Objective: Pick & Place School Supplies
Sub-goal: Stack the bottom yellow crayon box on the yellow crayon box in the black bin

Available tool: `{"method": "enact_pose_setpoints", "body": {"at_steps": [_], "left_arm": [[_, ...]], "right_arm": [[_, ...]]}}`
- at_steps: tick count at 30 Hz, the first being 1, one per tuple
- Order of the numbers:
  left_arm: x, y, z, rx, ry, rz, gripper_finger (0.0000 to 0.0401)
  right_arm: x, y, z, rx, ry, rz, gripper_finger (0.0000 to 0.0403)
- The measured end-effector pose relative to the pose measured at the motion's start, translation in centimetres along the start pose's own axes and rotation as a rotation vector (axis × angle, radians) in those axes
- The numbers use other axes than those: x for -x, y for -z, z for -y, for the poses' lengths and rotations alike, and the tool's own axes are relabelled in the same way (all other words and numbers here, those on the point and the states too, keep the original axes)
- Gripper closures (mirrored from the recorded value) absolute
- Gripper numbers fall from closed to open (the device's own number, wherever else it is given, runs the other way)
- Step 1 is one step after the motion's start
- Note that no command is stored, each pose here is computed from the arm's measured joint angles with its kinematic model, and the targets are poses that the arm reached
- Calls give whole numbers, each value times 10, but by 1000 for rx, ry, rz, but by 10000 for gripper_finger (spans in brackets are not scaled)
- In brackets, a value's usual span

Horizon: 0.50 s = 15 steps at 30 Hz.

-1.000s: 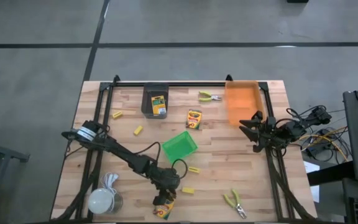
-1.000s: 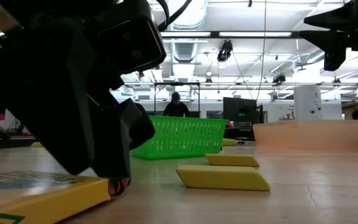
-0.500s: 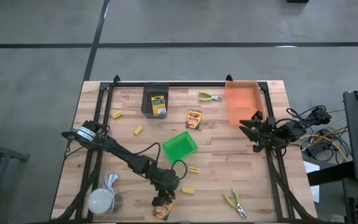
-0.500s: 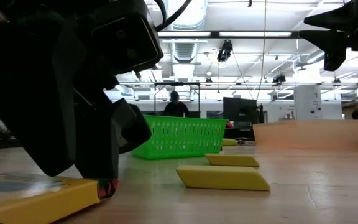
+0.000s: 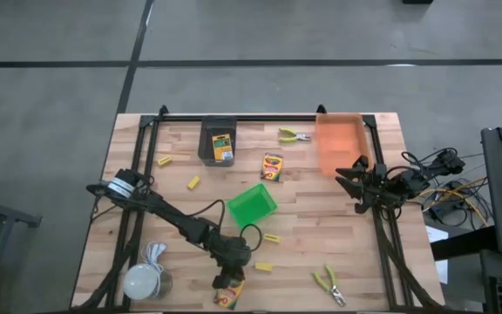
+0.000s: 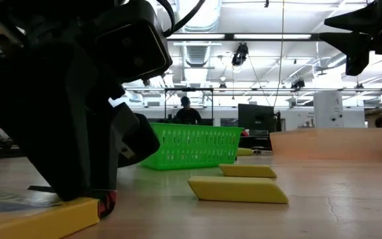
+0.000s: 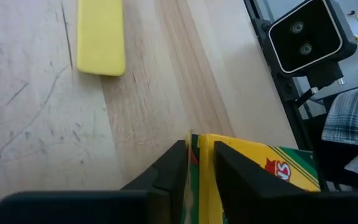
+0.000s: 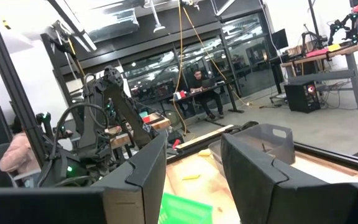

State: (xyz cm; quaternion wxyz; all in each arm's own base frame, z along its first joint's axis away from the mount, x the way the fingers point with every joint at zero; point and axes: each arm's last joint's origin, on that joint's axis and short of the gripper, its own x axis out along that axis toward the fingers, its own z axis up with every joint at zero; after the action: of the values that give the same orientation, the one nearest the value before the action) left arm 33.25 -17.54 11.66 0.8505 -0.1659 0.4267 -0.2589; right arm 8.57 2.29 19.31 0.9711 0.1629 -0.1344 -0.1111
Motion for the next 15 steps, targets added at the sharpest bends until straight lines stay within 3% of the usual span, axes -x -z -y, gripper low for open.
{"method": "enact_pose_setpoints", "body": {"at_steps": [15], "left_arm": [[0,0,0,-6,2,-2,395]], "right_arm": [[0,0,0,0,0,0,255]]}}
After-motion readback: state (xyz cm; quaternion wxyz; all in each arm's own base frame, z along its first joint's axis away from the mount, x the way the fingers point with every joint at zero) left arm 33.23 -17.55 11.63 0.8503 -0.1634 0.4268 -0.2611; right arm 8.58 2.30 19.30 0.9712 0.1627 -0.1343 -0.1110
